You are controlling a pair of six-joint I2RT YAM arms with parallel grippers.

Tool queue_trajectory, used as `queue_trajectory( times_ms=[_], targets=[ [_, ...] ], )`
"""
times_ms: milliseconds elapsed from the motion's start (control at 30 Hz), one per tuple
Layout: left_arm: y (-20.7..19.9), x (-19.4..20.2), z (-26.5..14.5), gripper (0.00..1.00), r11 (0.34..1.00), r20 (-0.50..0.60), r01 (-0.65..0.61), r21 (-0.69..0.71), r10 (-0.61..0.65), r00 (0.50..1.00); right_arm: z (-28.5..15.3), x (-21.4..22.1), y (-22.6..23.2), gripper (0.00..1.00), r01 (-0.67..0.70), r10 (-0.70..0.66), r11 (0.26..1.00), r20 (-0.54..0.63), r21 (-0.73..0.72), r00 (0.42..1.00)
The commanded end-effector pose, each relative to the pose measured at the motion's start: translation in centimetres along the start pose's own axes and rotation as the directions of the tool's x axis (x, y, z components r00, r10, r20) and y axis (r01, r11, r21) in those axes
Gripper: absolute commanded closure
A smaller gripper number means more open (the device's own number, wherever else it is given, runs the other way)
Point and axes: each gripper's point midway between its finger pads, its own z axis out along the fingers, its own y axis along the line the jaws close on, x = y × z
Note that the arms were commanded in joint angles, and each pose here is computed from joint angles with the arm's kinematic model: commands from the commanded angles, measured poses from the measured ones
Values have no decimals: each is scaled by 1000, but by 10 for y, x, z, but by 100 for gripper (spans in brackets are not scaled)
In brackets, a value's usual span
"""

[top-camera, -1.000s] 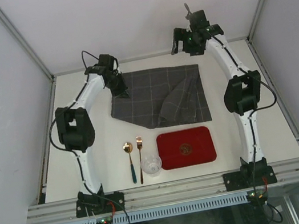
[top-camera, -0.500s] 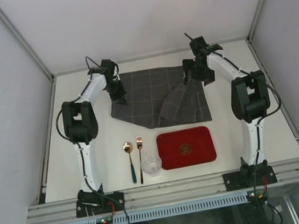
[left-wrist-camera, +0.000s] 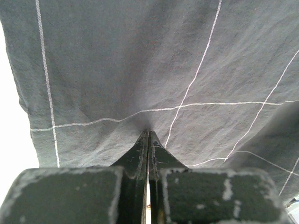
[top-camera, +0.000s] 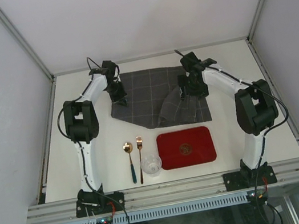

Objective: Set the dinner table for one person
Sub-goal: Flatten out the napkin at the center of the board.

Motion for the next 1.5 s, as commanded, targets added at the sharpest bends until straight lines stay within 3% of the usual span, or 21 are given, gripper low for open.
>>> queue_trajectory(
  times_ms=[0,233,1467],
  targets=[
    [-4,-12,-10,100,1000,42,-28,4,27,999,-5,3,3,29,-20,20,1000,38,7,999],
    [-3,-10,-8,100,1000,35,-27,6,27,999,8,20,1,44,-27,27,1000,2,14,1000],
    [2,-4,5,100,1000,5,-19,-4,19,1000,37,82,32,49,56,-54,998,-129,13,990]
  ],
)
